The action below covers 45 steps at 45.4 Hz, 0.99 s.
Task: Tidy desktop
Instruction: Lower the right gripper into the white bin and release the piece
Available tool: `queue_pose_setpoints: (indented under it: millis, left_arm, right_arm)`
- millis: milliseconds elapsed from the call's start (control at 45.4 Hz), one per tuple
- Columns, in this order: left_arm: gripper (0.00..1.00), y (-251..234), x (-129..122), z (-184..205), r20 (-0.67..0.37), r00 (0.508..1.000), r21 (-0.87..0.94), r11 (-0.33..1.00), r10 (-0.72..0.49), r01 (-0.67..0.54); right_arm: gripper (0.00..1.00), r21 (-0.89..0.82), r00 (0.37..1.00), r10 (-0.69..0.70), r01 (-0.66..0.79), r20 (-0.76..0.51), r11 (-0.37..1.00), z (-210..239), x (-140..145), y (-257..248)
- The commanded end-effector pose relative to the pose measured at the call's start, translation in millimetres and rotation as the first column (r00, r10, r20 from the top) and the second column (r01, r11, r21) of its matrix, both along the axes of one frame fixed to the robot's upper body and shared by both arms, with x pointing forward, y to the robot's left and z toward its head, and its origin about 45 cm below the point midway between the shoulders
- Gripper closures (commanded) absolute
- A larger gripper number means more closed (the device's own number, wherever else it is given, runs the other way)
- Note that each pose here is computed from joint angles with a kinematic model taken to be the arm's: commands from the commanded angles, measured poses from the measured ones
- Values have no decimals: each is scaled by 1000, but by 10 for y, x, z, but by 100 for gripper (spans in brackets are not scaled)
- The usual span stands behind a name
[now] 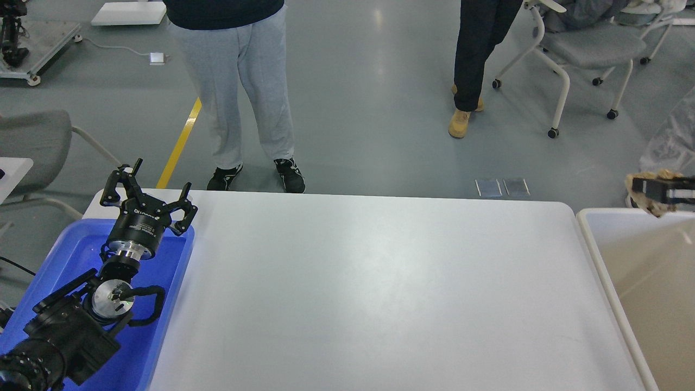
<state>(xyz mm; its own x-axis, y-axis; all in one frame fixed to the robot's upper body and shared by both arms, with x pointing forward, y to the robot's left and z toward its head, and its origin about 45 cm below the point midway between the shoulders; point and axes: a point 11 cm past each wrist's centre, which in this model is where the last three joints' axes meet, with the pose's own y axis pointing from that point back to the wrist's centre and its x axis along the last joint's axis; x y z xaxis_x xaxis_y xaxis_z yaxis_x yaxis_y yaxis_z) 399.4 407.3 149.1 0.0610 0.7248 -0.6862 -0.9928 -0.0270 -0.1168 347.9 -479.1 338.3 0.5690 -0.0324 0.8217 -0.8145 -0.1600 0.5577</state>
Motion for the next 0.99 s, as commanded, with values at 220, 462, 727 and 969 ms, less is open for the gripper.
queue_pose_setpoints:
  millis: [220,462,727,969]
  left_arm:
    - [0,3,-1,-2,0,1000,-1,1000,2,-2]
    - [0,6,2,5,1,1000,2,1000,1,-1]
    - [0,-4,0,-2,0,1000,0,1000,-1,1]
    - [0,1,-2,-4,-1,1000,0,1000,1,-1]
  right_arm:
    - [100,272,867,-495,462,63,844,-331,-276,-1026]
    - [100,351,730,-683,640,1,684,-841,-366,-1367]
    - [100,375,619,-785,734,-26,567,-1513,-500,-1476]
    - [100,329,573,-819,777,-19,536,-1935,-611,-1479]
